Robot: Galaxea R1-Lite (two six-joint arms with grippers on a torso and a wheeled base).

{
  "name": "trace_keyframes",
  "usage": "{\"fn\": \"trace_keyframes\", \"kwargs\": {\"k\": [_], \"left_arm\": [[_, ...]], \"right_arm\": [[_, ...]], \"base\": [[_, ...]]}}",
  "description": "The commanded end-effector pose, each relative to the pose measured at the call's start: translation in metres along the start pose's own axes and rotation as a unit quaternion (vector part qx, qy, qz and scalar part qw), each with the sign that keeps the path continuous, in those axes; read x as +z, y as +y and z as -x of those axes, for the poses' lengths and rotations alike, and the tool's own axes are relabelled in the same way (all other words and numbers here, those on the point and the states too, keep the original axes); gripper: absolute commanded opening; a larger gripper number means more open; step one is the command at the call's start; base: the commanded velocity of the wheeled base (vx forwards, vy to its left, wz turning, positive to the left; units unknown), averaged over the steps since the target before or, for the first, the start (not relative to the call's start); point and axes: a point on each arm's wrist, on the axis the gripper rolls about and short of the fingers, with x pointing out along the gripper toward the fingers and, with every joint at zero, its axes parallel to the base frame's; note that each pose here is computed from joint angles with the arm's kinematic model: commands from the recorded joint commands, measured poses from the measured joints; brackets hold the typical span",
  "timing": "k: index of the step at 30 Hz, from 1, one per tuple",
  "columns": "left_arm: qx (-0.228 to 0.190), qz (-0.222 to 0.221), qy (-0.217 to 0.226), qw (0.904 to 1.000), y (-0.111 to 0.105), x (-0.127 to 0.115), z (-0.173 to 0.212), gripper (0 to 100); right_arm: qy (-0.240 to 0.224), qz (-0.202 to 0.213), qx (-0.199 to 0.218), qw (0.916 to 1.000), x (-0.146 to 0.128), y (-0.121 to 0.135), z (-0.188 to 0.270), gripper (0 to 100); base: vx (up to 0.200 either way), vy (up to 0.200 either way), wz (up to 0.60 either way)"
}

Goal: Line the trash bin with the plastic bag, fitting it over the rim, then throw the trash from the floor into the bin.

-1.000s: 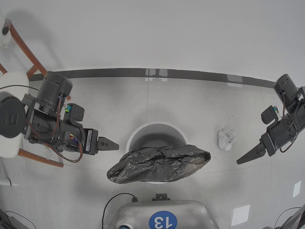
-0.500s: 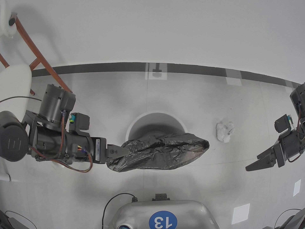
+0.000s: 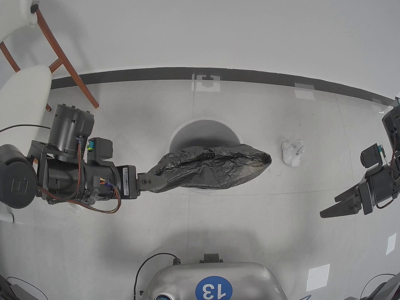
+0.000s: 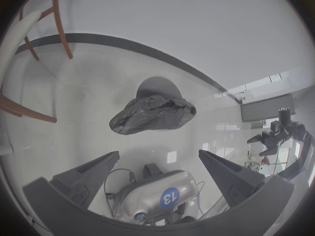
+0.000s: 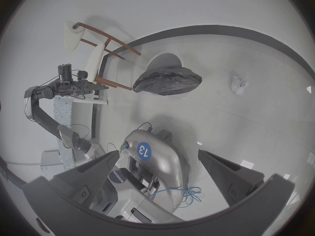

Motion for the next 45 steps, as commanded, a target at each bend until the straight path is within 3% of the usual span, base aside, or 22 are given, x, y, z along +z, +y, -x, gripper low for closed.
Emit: {"fn": "trace_keyframes", "kwargs": {"k": [1,16,21,28,34,45], "left_arm": [[-0.004,0.011,-0.014,0.9998,0.001,0.003,-0.009,100],[0.041,0.036,0.047,0.9974,0.023,-0.027,-0.028,100],[0.042,0.064,0.021,0.9968,0.037,-0.033,-0.042,100],[0.026,0.062,-0.001,0.9977,0.044,-0.048,-0.047,100],[0.004,0.09,-0.06,0.9941,0.042,-0.043,-0.044,100],[0.007,0.086,-0.043,0.9953,0.044,-0.056,-0.048,100]], "right_arm": [[-0.008,0.0,-0.001,1.0,0.007,-0.005,-0.008,100],[-0.023,0.005,0.0,0.9997,0.024,-0.024,-0.038,100],[-0.043,0.011,-0.003,0.999,0.036,-0.037,-0.052,100],[-0.042,0.015,-0.004,0.999,0.039,-0.04,-0.057,100],[-0.046,0.005,-0.005,0.9989,0.041,-0.041,-0.054,100],[-0.043,0.004,-0.005,0.9991,0.04,-0.042,-0.055,100]], "base": [[0.0,0.0,0.0],[0.0,0.0,0.0],[0.0,0.0,0.0],[0.0,0.0,0.0],[0.0,0.0,0.0],[0.127,0.109,0.0]]}}
